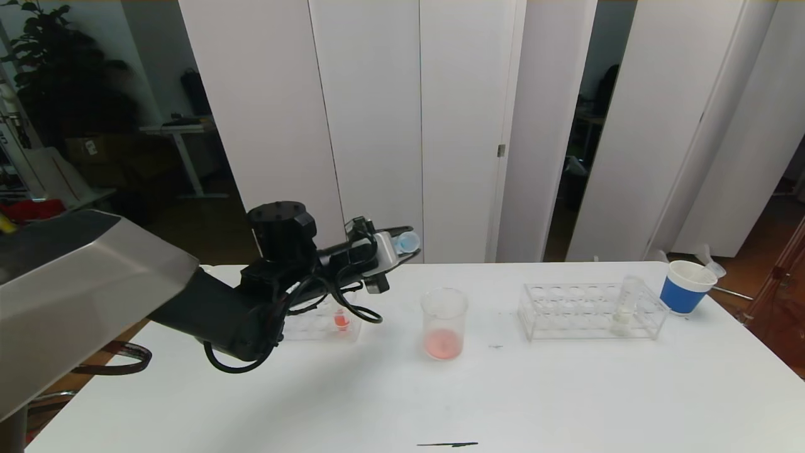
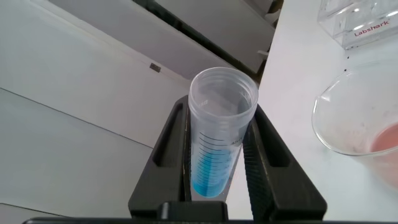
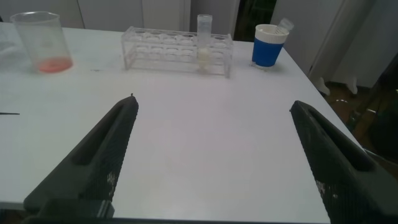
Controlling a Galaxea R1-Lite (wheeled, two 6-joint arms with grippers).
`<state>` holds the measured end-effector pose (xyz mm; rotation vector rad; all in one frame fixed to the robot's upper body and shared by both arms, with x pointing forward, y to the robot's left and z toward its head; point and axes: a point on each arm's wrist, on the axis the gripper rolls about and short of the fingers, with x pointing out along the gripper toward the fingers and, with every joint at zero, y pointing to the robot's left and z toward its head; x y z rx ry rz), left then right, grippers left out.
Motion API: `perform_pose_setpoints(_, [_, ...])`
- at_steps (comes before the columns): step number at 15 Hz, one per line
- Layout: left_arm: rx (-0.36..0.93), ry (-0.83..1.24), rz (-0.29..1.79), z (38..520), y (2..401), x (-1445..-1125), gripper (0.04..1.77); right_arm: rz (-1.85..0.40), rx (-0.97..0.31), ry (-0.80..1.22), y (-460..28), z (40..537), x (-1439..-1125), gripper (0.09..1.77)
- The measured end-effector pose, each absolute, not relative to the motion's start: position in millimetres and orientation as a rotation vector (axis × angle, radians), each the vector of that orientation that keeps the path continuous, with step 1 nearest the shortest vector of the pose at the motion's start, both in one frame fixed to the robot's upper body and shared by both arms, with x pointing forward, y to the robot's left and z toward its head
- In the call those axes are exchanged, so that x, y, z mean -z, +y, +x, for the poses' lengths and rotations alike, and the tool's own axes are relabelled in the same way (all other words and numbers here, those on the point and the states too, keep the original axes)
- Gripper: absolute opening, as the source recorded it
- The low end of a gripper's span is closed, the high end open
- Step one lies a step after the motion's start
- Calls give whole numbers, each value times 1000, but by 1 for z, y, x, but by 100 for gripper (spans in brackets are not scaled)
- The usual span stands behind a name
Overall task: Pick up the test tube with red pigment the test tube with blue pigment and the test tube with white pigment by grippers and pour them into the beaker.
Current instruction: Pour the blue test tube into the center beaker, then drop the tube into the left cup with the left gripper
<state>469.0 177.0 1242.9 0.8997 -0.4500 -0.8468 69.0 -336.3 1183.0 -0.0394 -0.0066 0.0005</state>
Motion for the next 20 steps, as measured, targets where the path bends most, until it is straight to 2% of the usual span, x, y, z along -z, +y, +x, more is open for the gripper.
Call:
perform_pose_setpoints(4, [813, -588, 999, 474, 161, -1229, 57, -39, -1, -7, -336, 69, -1183, 175])
perform_pose_setpoints(8, [812, -608, 1029, 478, 156, -1213, 57, -39, -1, -7, -336, 69, -1183, 175])
perform_pose_setpoints(20, [713, -798, 1151, 489, 150, -1199, 57, -39, -1, -7, -336, 69, -1183, 175])
